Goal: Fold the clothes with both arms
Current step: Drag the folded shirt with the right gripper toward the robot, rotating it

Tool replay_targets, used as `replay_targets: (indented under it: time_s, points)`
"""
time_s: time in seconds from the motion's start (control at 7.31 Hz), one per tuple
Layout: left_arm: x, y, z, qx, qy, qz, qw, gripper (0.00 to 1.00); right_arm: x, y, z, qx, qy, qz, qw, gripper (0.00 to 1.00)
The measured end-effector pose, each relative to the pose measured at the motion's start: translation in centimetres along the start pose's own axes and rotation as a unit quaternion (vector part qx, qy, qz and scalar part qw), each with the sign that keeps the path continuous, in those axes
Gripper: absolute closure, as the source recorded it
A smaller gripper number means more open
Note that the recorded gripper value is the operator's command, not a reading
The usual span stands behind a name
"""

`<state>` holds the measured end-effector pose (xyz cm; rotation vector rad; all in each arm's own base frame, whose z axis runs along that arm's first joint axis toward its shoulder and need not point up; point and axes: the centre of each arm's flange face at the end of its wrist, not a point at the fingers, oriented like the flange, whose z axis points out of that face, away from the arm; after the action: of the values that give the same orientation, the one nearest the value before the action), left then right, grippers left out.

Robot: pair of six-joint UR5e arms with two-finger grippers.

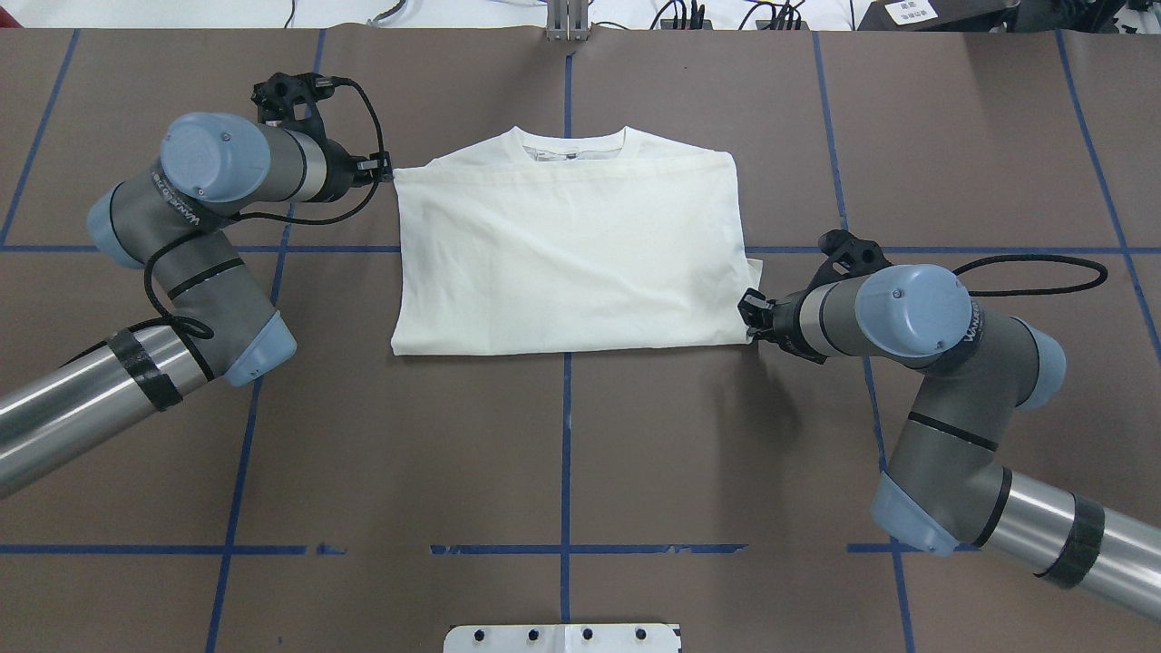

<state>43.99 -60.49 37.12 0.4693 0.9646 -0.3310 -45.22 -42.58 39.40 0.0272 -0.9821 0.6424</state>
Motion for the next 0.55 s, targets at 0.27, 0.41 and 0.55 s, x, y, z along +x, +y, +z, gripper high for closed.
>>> replay_targets:
  time_s: [0.27,0.41,0.55]
  points:
    - [0.6,-0.1,-0.6,0.002,0.007,-0.001,1.0,0.49,0.9,1.2,-4.7,-0.033,-0.021,-0.002,0.9992,1.0]
    - [1.0,-0.2,-1.1,0.003,0.013,-0.001,0.9999,0.46,2.9,3.0,-8.7,-0.07,-0.029,-0.006,0.9971,1.0]
    - [1.3,-0.2,-1.5,0.004,0.018,-0.001,0.9998,0.46,4.6,6.0,-12.1,-0.114,-0.031,-0.016,0.9929,1.0]
